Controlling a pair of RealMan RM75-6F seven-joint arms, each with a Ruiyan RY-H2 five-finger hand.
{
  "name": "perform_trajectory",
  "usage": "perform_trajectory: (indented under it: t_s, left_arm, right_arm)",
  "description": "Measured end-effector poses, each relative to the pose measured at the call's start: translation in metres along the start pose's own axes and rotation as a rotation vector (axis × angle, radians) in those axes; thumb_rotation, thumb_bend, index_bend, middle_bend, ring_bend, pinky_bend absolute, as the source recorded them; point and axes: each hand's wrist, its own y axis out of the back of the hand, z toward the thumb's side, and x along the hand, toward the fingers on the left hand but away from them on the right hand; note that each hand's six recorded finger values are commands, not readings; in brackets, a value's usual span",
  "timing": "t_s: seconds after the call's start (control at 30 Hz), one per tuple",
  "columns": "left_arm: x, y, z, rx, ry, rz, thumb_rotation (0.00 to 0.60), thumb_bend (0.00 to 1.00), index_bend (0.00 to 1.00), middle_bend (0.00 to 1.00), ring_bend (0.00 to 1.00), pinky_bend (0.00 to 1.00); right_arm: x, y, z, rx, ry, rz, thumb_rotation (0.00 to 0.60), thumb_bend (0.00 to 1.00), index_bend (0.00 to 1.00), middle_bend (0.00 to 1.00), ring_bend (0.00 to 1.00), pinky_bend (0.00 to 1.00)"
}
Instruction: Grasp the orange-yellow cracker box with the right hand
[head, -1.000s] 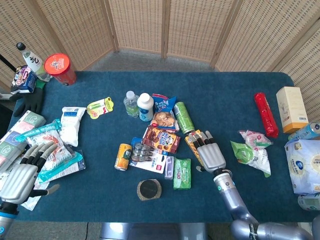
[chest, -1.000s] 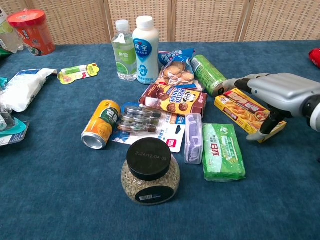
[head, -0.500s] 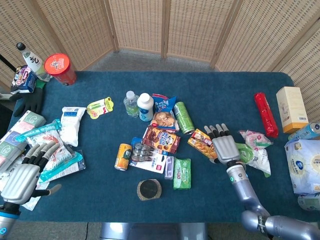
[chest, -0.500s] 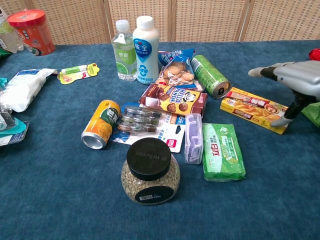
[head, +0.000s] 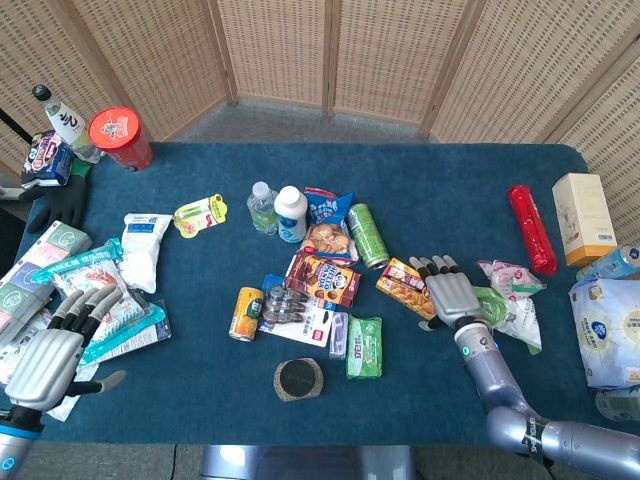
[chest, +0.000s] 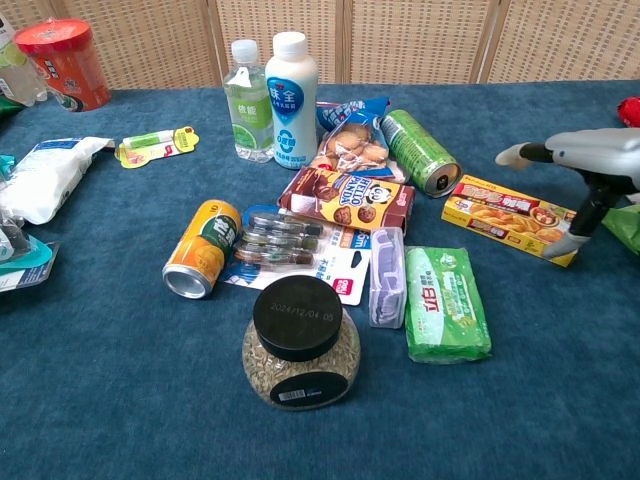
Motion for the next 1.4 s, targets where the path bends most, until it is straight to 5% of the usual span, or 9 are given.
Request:
perform_trajectory:
  t_s: [0.6,0.87,1.07,1.4]
  left_arm:
    - [-0.006,-0.001,-0.009,-0.004,0.013,0.001,0.600,0.00,0.00,0.00,0.00,0.00]
    - [-0.008,0.000,-0.009,-0.004,0.010,0.003,0.600,0.00,0.00,0.00,0.00,0.00]
    - [-0.010,0.001,-0.008,-0.001,0.006,0.012,0.600,0.00,0.00,0.00,0.00,0.00]
    - [-0.012,0.001,-0.010,-0.006,0.009,0.011,0.600,0.00,0.00,0.00,0.00,0.00]
  right_arm:
    - [-0.026,0.001,0.010,0.010,-0.062,0.068,0.600,0.11,0.00,0.00,0.00,0.00]
    - [-0.033,-0.004,0.007,-0.010,-0.090,0.089,0.600,0.14,0.00,0.00,0.02,0.30]
    - [-0.032,-0.002,0.006,-0.031,-0.092,0.071,0.600,0.14,0.00,0.16,0.27,0.54]
    - [-0.028,-0.001,0.008,-0.072,-0.078,0.039,0.600,0.13,0.09,0.25,0.39,0.61]
